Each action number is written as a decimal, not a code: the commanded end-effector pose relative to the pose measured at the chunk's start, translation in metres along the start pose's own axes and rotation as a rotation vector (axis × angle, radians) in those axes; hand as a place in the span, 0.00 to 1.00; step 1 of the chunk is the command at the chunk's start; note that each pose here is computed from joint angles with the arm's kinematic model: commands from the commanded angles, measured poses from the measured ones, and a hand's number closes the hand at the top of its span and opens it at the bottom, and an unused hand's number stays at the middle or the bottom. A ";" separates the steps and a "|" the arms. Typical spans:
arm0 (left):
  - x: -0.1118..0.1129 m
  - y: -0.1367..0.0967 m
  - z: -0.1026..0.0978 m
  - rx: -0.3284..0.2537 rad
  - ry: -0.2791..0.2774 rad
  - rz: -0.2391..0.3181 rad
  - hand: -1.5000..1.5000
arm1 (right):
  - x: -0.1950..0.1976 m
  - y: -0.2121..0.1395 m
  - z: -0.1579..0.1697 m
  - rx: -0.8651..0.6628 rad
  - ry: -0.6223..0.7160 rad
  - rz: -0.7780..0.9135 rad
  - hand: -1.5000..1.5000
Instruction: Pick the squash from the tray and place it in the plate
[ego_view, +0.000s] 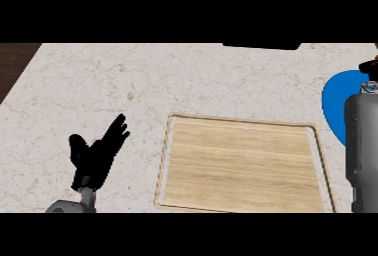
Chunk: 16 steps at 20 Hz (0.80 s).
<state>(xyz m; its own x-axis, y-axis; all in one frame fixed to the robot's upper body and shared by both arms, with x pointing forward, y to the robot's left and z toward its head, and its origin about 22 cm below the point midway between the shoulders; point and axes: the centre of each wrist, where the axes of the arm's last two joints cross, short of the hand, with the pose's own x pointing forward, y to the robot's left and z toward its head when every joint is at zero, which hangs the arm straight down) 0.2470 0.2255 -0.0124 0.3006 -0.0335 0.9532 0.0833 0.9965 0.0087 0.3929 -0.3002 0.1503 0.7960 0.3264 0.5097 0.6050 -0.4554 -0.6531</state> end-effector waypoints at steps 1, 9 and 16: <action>-0.018 0.010 0.006 0.023 0.054 0.005 0.50 | -0.024 0.018 -0.007 -0.111 0.267 -0.089 1.00; -0.005 0.007 0.005 0.024 0.043 0.016 0.50 | -0.071 0.049 -0.025 -0.149 0.306 -0.085 1.00; -0.021 0.012 0.006 0.071 0.071 0.040 0.50 | -0.117 0.074 -0.029 -0.037 0.486 -0.035 1.00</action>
<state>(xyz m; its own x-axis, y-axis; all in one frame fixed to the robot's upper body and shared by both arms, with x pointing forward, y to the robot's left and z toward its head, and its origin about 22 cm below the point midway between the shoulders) 0.2378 0.2354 -0.0183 0.3267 -0.0142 0.9450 0.0300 0.9995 0.0046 0.3512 -0.3876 0.0766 0.7851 0.1755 0.5940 0.5829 -0.5336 -0.6128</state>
